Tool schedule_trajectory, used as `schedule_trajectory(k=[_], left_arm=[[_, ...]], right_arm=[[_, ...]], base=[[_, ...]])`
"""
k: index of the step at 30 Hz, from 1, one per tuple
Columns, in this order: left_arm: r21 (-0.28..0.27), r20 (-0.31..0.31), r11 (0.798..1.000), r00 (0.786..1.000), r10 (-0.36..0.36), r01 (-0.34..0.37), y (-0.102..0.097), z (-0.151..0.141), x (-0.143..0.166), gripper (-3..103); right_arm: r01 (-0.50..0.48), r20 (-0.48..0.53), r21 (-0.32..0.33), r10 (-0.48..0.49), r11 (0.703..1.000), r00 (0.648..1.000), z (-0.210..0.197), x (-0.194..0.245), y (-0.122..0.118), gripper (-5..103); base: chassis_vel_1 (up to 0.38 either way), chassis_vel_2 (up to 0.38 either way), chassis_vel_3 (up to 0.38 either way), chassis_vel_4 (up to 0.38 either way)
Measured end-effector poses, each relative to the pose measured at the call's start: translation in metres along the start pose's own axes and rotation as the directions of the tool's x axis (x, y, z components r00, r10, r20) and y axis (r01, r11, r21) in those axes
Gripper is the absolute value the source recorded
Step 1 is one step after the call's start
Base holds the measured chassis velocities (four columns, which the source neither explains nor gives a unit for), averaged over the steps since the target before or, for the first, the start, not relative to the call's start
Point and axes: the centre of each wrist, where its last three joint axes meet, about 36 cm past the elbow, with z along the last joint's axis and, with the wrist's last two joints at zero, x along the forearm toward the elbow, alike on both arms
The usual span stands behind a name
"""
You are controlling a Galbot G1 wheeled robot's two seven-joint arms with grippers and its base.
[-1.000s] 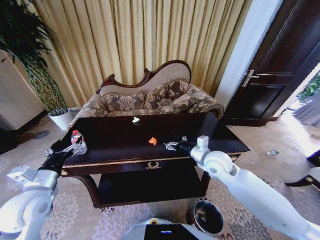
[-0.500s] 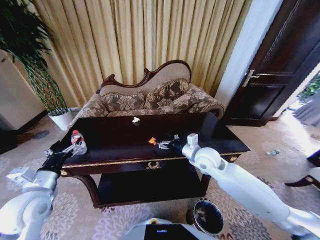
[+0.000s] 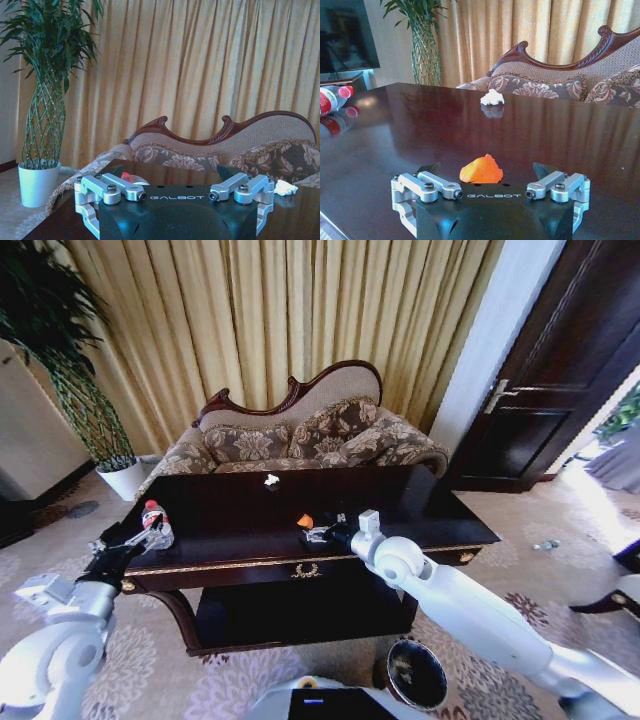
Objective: Move to the front of the table and place the trash on the table into the trash bin.
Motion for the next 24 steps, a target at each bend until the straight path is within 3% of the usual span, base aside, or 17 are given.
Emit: schedule_trajectory(k=[7, 9, 11, 14, 15, 17, 19, 24], left_arm=[[0.003, 0.003, 1.0, 1.0, -0.005, 0.005, 0.0021, 0.0009, -0.0015, 100], [0.005, 0.005, 1.0, 1.0, -0.005, 0.005, 0.0027, 0.0006, -0.0016, 100], [0.005, 0.005, 1.0, 1.0, -0.005, 0.005, 0.0028, 0.0005, -0.0017, 100], [0.006, 0.006, 1.0, 1.0, -0.004, 0.004, 0.0029, 0.0003, -0.0019, 100], [0.006, 0.006, 1.0, 1.0, -0.004, 0.004, 0.0029, 0.0003, -0.0019, 100], [0.007, 0.008, 1.0, 1.0, -0.004, 0.004, 0.0036, 0.0008, -0.0025, 100], [0.008, 0.008, 1.0, 1.0, -0.004, 0.004, 0.0036, 0.0009, -0.0026, 100], [0.006, 0.01, 1.0, 1.0, -0.002, 0.002, 0.0036, 0.0002, -0.0031, 100]], right_arm=[[-0.002, -0.008, 0.015, 0.002, 1.0, 1.0, 0.0011, -0.0012, -0.0008, 84], [-0.002, -0.014, 0.024, 0.003, 1.0, 1.0, 0.0033, -0.0013, -0.0007, 67], [-0.002, -0.015, 0.025, 0.002, 1.0, 1.0, 0.0037, -0.0013, -0.0007, 67], [-0.002, -0.016, 0.03, 0.002, 1.0, 1.0, 0.0067, -0.0012, -0.0008, 51], [-0.002, -0.016, 0.03, 0.002, 1.0, 1.0, 0.0067, -0.0012, -0.0008, 51], [-0.001, -0.011, 0.034, 0.001, 0.999, 1.0, 0.0087, -0.0011, -0.0016, 40], [0.0, -0.01, 0.035, 0.001, 0.999, 1.0, 0.009, -0.0011, -0.0018, 40], [-0.003, 0.0, 0.034, 0.003, 0.999, 1.0, 0.0089, -0.0002, -0.0025, 19]], base=[[0.0, 0.0, 0.0, 0.0], [0.0, 0.0, 0.0, 0.0], [0.0, 0.0, 0.0, 0.0], [0.0, 0.0, 0.0, 0.0], [0.0, 0.0, 0.0, 0.0], [0.0, 0.0, 0.0, 0.0], [0.0, 0.0, 0.0, 0.0], [0.0, 0.0, 0.0, 0.0]])
